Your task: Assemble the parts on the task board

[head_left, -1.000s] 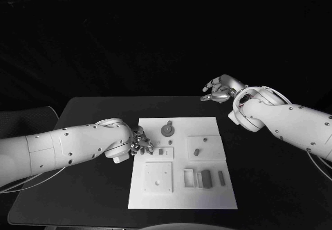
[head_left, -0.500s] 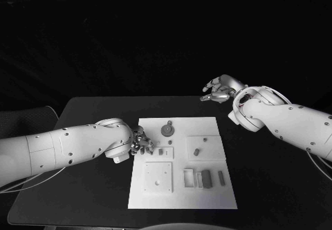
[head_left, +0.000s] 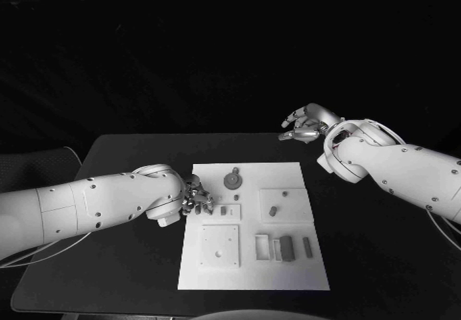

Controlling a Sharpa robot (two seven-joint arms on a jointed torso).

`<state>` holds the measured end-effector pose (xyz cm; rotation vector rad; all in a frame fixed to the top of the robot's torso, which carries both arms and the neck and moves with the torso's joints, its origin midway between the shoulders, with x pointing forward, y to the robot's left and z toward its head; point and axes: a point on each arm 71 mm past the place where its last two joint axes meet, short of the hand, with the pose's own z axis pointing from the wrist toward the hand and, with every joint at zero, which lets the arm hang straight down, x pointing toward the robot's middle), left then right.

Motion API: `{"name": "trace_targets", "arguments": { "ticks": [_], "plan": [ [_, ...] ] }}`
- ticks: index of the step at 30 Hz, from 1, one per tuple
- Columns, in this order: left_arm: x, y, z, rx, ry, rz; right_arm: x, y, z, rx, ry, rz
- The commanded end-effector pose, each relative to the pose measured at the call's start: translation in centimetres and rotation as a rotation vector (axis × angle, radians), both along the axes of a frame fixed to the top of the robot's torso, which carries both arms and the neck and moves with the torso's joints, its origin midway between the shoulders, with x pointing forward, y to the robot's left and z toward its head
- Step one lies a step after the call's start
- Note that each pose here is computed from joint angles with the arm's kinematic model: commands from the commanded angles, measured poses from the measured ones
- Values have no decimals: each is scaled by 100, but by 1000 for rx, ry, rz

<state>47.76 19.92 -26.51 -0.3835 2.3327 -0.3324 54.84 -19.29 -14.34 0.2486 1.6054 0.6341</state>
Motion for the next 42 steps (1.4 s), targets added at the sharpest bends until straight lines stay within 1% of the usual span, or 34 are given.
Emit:
{"name": "trace_targets", "arguments": {
  "ticks": [1, 12, 22, 30, 42],
  "plan": [
    [-8, -17, -3, 5, -8, -8, -4, 8, -7, -6, 7, 11],
    [-21, 4, -12, 13, -12, 6, -1, 6, -9, -6, 8, 10],
    [-18, 28, -4, 14, -50, 33, 0, 6, -12, -7, 10, 11],
    [-19, 35, -6, 11, -66, 46, 3, 7, -17, -8, 11, 10],
    [-38, 4, -23, 15, -44, 25, -3, 15, -54, -8, 18, 12]
  ]
}}
